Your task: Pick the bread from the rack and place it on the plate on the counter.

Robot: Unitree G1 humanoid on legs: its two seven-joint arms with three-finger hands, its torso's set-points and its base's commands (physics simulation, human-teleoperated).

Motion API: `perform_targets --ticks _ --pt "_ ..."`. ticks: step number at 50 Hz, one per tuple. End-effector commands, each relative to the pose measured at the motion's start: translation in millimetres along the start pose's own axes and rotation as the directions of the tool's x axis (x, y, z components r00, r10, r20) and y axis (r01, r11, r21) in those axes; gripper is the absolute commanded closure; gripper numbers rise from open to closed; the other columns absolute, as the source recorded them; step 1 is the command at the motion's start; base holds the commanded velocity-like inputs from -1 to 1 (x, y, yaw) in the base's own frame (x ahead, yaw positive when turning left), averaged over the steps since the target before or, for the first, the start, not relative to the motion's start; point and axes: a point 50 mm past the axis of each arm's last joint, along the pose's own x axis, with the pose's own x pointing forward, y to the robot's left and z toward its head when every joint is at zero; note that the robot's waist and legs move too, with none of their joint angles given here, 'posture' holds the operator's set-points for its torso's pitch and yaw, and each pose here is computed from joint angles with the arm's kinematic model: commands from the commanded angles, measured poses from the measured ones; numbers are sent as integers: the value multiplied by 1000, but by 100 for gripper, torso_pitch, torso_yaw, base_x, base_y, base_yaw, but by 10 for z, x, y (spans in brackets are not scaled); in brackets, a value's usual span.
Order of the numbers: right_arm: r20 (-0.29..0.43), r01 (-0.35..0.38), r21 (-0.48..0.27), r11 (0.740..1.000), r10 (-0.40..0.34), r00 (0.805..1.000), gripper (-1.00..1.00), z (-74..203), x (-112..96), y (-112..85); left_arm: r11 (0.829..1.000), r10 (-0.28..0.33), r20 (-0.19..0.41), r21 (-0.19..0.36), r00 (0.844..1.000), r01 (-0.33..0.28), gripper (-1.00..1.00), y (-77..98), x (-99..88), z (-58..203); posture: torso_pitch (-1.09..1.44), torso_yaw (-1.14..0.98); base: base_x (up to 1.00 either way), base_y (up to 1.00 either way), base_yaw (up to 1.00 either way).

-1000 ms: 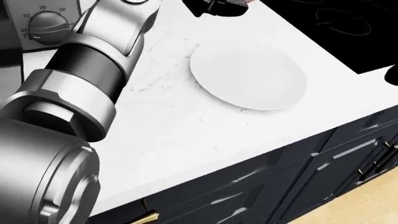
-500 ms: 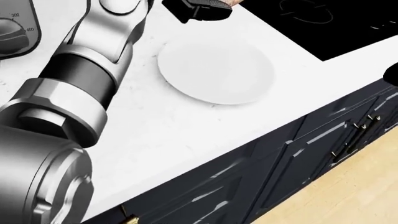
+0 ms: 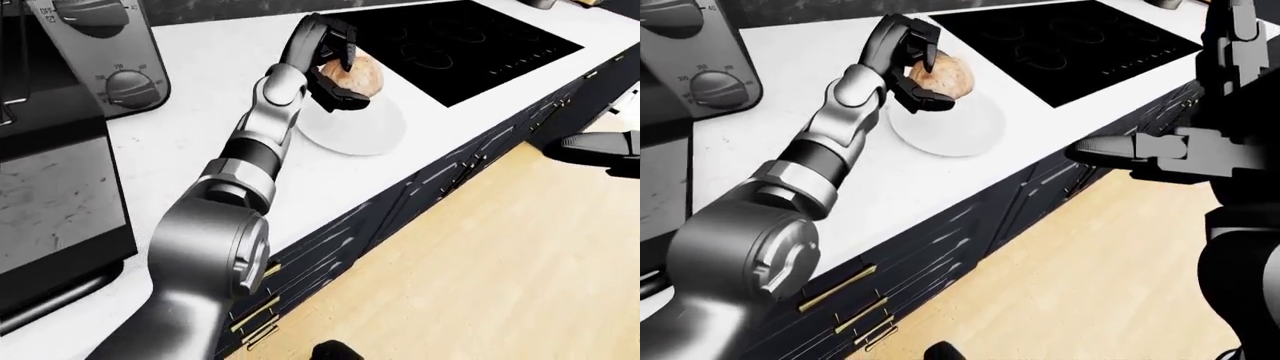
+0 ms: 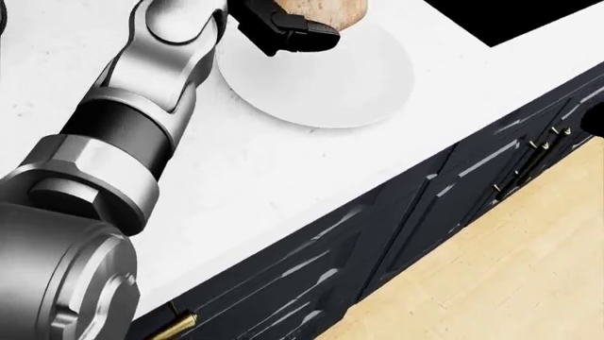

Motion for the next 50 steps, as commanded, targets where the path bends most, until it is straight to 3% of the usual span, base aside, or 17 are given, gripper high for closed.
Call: perform_targets --ticks 1,19,41,43,44,45,46,50 --pt "65 20 -5 1000 -19 998 -100 102 0 -27 1000 13 113 21 994 -16 100 47 46 297 23 -65 0 0 0" --pt "63 22 -10 1000 -21 998 -100 97 5 -26 1000 11 84 5 996 -12 100 -6 32 188 27 -67 0 0 0" --pt "57 21 -13 1000 -21 998 -100 75 -5 -26 1000 14 27 24 1000 -14 100 -25 -2 15 28 -67 0 0 0" --pt "57 21 -13 1000 -21 998 -100 70 -8 -26 999 17 23 29 1000 -18 80 -24 -4 5 28 -67 0 0 0" --pt "58 22 -11 1000 -21 998 -100 74 -10 -29 999 21 23 33 1000 -21 50 -21 -4 5 28 -67 0 0 0" --pt "58 21 -12 1000 -20 998 -100 76 -12 -30 999 20 21 38 1000 -21 38 -21 -4 3 28 -67 0 0 0" --pt "57 22 -11 1000 -22 998 -100 76 -14 -36 999 16 18 38 1000 -17 41 -25 -5 -1 28 -67 0 0 0" --pt "58 22 -12 1000 -21 998 -100 81 -20 -40 999 18 15 42 1000 -18 0 -25 -6 -7 28 -67 0 0 0"
